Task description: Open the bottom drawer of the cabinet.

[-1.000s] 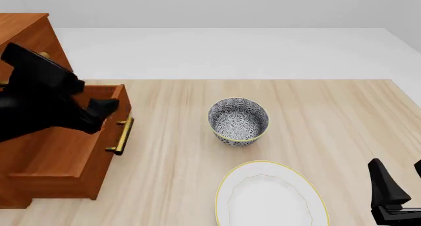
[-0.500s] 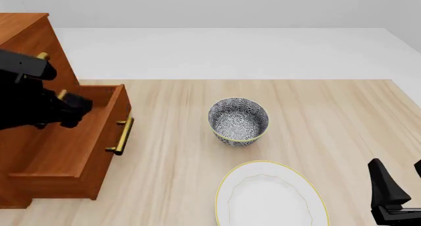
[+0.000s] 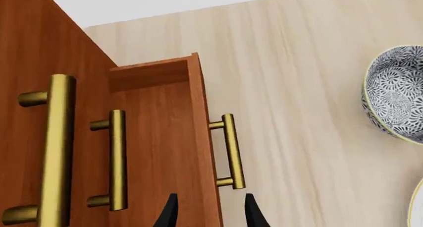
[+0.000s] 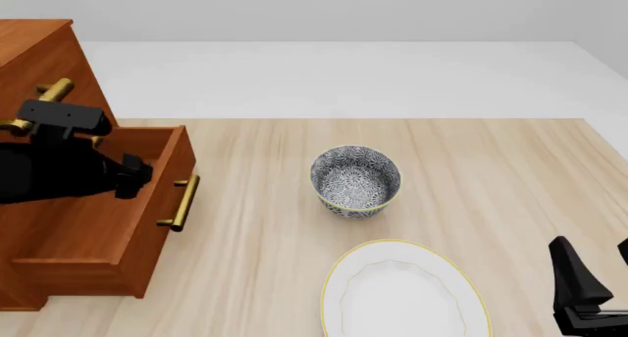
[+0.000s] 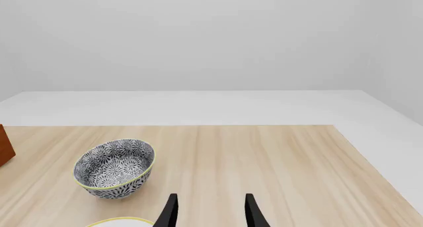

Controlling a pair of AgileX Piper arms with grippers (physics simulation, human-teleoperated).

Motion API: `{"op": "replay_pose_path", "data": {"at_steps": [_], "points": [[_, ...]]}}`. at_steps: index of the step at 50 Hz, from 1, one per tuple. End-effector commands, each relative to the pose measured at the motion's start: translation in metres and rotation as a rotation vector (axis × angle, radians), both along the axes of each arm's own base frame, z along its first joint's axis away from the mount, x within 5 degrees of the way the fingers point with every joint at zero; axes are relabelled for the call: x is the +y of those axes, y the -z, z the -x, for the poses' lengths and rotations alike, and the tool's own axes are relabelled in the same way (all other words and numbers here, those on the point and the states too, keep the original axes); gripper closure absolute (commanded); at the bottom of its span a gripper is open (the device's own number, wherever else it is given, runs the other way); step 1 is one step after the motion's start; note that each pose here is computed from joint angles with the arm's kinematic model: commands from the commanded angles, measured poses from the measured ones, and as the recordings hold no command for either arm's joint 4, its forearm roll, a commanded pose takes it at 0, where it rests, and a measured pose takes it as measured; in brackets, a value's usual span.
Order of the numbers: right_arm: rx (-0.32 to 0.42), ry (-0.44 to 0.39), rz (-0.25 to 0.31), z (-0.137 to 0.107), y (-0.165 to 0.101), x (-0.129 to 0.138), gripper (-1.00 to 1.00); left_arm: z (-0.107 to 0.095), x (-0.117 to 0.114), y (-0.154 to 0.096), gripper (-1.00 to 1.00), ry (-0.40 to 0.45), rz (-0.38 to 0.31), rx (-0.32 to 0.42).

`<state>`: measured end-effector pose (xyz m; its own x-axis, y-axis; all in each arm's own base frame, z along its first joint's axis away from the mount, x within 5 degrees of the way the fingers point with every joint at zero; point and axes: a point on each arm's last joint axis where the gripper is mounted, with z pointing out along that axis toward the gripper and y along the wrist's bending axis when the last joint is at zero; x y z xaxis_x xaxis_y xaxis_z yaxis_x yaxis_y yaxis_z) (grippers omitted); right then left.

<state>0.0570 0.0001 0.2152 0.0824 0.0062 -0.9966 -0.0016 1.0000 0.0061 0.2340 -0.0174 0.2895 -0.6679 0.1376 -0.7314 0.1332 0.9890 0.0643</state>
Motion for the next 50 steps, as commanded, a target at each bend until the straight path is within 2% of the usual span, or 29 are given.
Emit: {"op": "replay_pose_path", "data": {"at_steps": [1, 28, 50], "points": [[0.0, 0.0, 0.0, 0.0, 0.0, 0.0, -1.0, -0.01, 0.001, 0.021, -1.0, -0.021, 0.01, 0.042], [0.0, 0.0, 0.0, 0.0, 0.0, 0.0, -1.0, -0.007, -0.001, 0.067, -1.0, -0.038, 0.029, 0.135], [0.0, 0.0, 0.0, 0.0, 0.0, 0.0, -1.0, -0.007, -0.001, 0.084, -1.0, -0.074, 0.055, 0.18]]}}
